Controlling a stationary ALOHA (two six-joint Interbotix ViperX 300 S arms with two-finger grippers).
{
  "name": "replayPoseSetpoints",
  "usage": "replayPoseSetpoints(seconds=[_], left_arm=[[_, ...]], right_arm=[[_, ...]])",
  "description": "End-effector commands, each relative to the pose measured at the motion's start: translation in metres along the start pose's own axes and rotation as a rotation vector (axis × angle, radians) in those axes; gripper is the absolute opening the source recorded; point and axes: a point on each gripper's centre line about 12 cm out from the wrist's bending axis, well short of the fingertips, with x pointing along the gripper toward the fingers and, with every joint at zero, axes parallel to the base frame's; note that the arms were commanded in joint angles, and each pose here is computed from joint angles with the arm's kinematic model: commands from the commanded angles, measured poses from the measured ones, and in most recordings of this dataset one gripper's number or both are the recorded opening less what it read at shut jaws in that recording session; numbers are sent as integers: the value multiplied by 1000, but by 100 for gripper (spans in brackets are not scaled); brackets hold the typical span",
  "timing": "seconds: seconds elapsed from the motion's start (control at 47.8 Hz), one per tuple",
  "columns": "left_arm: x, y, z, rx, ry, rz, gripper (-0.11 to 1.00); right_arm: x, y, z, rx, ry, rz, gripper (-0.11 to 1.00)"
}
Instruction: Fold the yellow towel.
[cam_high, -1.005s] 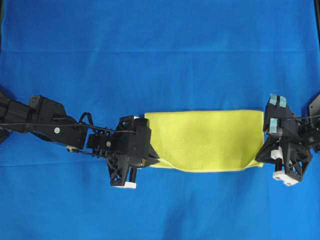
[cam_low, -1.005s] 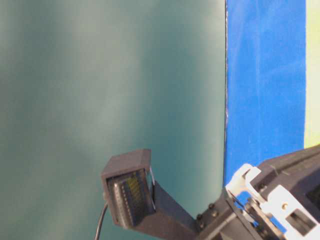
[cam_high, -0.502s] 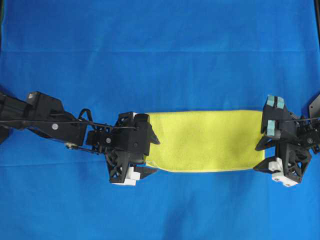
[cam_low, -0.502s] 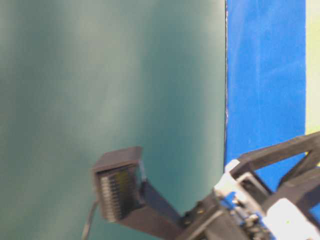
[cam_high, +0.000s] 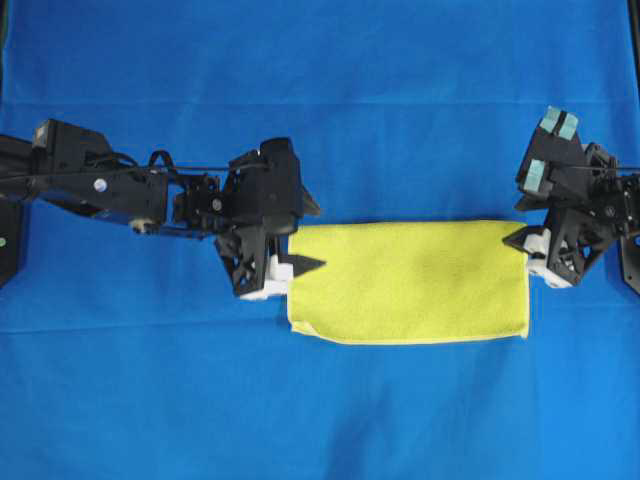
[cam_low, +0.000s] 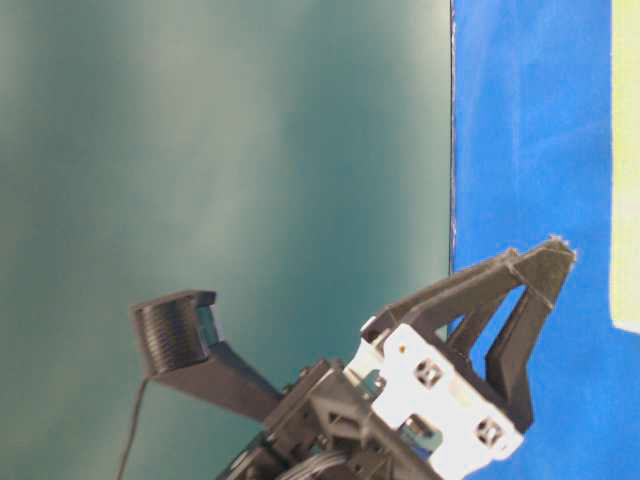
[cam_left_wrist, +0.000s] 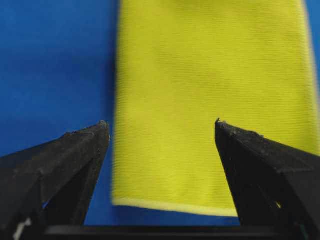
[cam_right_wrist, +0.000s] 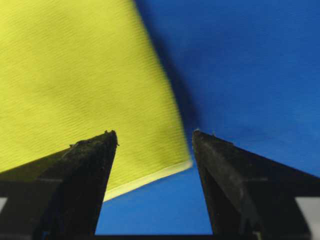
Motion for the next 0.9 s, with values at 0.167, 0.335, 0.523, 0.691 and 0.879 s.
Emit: replayPoseSetpoints(seconds=[0.167,0.335,0.523,0.691,0.879], left_arm=[[14,21,-5,-32,16,39,80],[30,26,-23,-39,71,50,80],[37,30,-35,-48,107,59,79],[36,29,-39,-49,118,57,67],[36,20,-40,-29,125,41,36]], right_arm=[[14,-12,-3,18,41,-48,63],[24,-13,-6,18,52,-46,63],[36,-23,-14,50,75,-60,63],[40,-23,-16,54,65,-50,59],[40,-23,-17,52,51,-36,27]])
